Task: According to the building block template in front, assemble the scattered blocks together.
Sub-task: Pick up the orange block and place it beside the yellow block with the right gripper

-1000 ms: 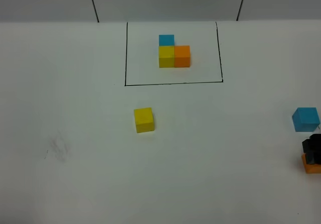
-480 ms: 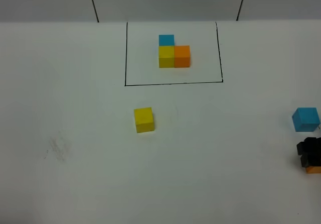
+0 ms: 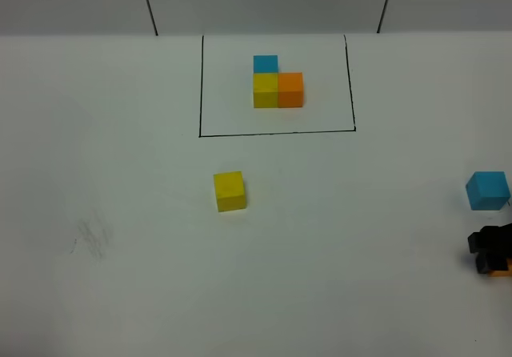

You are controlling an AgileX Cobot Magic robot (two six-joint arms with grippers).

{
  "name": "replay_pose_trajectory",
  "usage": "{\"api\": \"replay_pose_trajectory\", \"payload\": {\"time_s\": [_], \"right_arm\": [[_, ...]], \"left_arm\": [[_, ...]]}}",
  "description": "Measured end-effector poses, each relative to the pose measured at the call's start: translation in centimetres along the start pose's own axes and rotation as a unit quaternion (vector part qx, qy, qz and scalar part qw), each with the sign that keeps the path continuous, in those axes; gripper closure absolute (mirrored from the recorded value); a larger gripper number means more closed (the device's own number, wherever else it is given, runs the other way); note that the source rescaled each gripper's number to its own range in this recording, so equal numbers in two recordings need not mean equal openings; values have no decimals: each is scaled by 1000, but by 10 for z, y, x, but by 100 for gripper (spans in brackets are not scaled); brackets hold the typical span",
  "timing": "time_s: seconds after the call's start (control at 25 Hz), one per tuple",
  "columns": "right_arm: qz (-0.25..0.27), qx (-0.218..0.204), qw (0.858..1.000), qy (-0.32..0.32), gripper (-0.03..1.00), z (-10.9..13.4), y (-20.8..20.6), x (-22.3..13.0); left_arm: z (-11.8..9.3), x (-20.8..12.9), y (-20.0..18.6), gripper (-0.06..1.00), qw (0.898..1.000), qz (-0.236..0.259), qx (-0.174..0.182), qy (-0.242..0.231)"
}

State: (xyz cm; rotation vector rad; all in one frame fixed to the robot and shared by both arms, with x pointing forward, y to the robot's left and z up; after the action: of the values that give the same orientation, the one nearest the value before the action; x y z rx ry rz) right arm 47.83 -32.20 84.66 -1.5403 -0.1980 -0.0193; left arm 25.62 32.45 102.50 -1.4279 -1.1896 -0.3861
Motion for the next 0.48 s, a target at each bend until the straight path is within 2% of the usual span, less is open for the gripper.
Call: {"api": "replay_pose_trajectory", "payload": {"time_s": [0.12, 0.24, 0.48], "right_arm": [[-3, -2, 1000, -2, 26, -1, 0, 1], [-5, -3, 1000, -2, 46, -1, 0, 1], [-5, -3, 1000, -10, 45, -1, 1, 2]], "left_arm": [[0, 0, 0, 94, 1000, 0, 0, 0], [0, 0, 0, 94, 1000, 0, 0, 0], [0, 0, 0, 94, 1000, 0, 0, 0]]}}
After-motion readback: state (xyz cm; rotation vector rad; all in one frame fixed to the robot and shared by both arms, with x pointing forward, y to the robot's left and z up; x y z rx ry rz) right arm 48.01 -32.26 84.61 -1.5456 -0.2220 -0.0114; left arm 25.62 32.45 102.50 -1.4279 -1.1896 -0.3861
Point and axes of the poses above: a point on each arm's last joint axis where the gripper is mounted, y pointing out along that axis toward the gripper, z along the wrist's bending axis when the last joint is at zero, x = y × z, the point moved 4 cm from there along y, pointing out along that axis toward the gripper, and after that the axes turned 12 degrees about -y, right-handed, at the moved point
